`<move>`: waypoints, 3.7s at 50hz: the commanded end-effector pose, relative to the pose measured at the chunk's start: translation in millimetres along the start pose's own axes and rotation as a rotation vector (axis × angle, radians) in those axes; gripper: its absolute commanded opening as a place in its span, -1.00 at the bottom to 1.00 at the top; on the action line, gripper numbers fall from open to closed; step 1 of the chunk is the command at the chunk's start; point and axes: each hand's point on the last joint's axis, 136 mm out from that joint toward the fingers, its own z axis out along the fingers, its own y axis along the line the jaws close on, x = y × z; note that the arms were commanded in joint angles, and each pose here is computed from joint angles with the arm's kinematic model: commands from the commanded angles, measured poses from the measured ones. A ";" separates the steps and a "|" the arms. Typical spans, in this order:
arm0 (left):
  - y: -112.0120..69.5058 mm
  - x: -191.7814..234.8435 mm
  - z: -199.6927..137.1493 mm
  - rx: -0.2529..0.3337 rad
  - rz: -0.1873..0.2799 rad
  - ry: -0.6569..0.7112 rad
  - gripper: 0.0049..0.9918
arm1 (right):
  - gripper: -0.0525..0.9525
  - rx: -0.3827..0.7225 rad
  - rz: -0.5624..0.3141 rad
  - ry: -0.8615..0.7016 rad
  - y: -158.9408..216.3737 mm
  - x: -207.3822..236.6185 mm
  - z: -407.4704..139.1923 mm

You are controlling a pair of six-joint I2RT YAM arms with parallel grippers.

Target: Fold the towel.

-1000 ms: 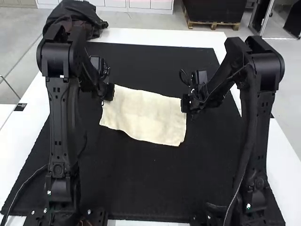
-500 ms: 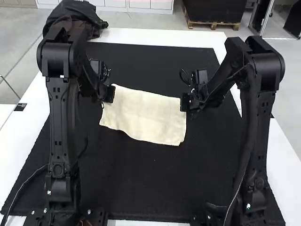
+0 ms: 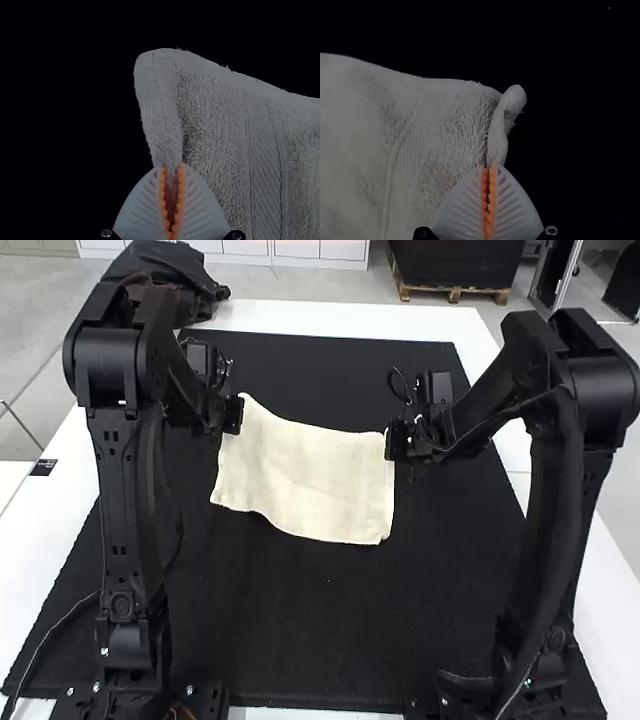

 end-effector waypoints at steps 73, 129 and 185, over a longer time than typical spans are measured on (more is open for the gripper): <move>19.8 33.5 -96.4 -0.027 -0.039 0.001 -0.96 | -0.94 -0.166 0.059 0.042 30.7 28.9 -99.8; -8.4 103.2 -139.7 -0.005 -0.041 0.036 -0.96 | -0.94 -0.218 0.078 0.228 35.0 106.9 -116.7; -2.6 120.4 -133.6 -0.051 -0.089 0.002 0.96 | 0.91 -0.163 0.120 0.273 -6.7 127.8 -103.8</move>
